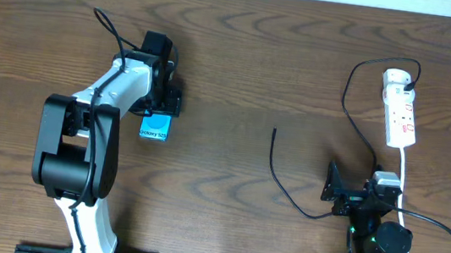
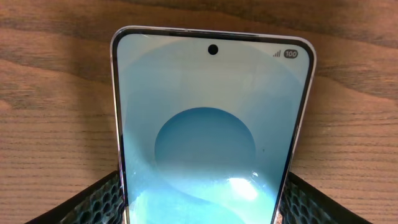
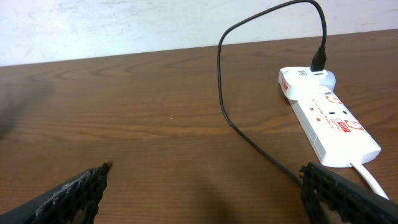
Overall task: Plug charger to phone and switch on socket
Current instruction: 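Close the left gripper on the phone's top end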
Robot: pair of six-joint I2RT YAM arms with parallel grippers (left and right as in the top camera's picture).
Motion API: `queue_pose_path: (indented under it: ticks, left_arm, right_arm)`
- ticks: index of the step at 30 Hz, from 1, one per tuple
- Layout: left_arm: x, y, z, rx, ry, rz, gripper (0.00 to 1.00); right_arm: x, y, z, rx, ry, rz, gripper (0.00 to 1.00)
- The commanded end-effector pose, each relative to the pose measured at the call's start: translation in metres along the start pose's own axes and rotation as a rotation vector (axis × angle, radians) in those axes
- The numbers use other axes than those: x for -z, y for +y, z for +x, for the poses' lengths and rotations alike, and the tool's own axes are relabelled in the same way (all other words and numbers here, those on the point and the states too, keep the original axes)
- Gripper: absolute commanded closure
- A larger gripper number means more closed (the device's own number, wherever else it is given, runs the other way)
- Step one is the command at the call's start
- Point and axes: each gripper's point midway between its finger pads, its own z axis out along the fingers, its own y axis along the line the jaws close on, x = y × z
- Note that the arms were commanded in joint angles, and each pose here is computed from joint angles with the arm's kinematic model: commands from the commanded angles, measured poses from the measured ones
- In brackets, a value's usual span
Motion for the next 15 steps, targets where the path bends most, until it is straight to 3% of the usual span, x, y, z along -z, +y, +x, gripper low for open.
queue_pose_path:
  ticks: [1, 10, 15]
  left_arm:
    - [-0.0106, 0.0017, 0.0153, -0.002, 0.051, 0.004, 0.26]
    - [-0.0106, 0.0019, 0.016, -0.001, 0.054, 0.003, 0.43]
    - [-0.0106, 0.0018, 0.0161, -0.001, 0.054, 0.003, 0.44]
  right_arm:
    - [0.0003, 0.0016, 0.0004, 0.008, 0.0, -0.006, 0.01]
    - [0.0002, 0.0015, 0.0004, 0.008, 0.0, -0.006, 0.01]
    - [0.0002, 0.0015, 0.0004, 0.008, 0.0, -0.006, 0.01]
